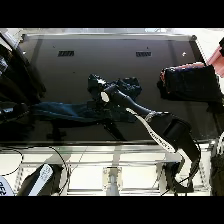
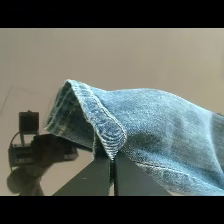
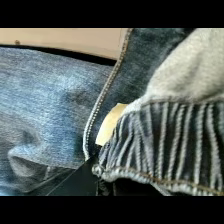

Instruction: Fold the clothes and pants, and hang the long-sleeved shirts on hangers.

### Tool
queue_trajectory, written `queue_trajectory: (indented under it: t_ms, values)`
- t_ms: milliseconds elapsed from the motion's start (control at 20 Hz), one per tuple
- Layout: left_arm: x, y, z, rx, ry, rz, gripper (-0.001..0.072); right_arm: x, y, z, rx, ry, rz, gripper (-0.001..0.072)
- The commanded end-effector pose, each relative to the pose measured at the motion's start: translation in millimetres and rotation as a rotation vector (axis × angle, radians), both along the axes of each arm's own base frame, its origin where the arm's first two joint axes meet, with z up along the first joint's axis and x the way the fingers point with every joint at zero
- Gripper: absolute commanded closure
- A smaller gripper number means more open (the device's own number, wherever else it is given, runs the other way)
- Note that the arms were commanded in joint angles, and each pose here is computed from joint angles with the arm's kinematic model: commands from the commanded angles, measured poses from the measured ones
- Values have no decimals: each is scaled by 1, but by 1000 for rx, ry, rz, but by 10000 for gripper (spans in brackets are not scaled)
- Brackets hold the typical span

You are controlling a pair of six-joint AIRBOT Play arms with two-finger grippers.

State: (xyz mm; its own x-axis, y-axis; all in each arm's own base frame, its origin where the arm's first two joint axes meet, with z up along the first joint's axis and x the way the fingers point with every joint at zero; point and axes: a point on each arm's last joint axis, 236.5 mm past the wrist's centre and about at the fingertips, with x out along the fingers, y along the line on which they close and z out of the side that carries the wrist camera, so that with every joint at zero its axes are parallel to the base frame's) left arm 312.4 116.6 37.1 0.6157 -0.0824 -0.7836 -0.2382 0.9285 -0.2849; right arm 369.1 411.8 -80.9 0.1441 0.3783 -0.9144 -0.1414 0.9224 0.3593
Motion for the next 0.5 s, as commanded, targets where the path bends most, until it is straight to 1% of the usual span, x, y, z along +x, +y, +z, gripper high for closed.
queue_trajectory:
  t_ms: [0,100,200,250,300,450]
  values:
    - [5,-15,0,-1,2,-49,685,0,8,12,29,-13,39,682]
    - [9,-27,0,-8,-2,-81,686,12,10,52,39,-84,133,682]
    - [19,-45,15,-97,-61,-85,687,30,-2,124,37,-203,228,683]
    - [26,-52,29,-142,-103,-86,686,40,-20,165,13,-274,250,683]
    - [33,-53,44,-150,-140,-90,686,48,-46,210,-12,-353,249,683]
    - [52,-42,105,-88,-257,-85,687,43,-149,305,-82,-490,149,683]
